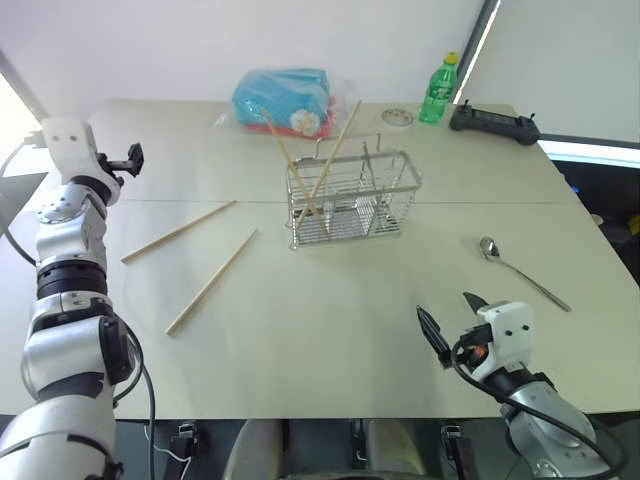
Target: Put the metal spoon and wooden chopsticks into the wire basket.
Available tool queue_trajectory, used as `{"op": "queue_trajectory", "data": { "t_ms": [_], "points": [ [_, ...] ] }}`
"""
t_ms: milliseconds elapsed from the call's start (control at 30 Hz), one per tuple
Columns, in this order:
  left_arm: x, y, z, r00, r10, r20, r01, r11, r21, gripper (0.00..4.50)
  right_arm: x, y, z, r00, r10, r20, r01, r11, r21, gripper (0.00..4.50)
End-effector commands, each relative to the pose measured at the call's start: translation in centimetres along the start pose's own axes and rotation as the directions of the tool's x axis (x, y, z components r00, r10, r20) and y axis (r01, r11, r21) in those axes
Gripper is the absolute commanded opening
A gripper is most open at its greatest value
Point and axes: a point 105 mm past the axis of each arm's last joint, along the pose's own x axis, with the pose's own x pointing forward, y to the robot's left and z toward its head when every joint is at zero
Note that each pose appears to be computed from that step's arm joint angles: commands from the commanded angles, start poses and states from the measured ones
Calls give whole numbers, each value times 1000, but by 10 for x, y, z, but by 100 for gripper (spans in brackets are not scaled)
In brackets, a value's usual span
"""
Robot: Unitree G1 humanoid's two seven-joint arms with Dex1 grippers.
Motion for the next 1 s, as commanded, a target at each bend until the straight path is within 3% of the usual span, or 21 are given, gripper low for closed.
{"op": "queue_trajectory", "data": {
  "t_ms": [33, 400, 567, 700, 767, 900, 1000],
  "points": [
    [1, -1, 25, 997, -8, 73, 8, 1000, 4, 441, -1, 1, 14, 999, 1, 46, 0, 1000, -21, 450],
    [2, -7, 26, 997, -56, 58, 56, 998, 4, 441, 0, 0, 17, 999, 10, 38, -9, 999, -38, 450],
    [-6, -29, 23, 966, -256, 28, 256, 967, -2, 441, 0, -22, 35, 998, -4, 65, 10, 996, -88, 450],
    [-33, -69, 39, 813, -582, 10, 582, 813, 20, 441, -3, -59, 67, 996, -5, 94, 19, 988, -154, 450],
    [-54, -86, 48, 696, -717, -19, 717, 695, 46, 441, -7, -77, 82, 997, 22, 74, -7, 980, -201, 450],
    [-92, -109, 65, 494, -869, -34, 869, 495, -2, 441, -11, -100, 97, 997, 70, 9, -65, 960, -272, 450],
    [-132, -131, 74, 284, -957, -65, 958, 286, -36, 441, -12, -131, 98, 996, 66, -65, -83, 951, -299, 450]
  ]
}}
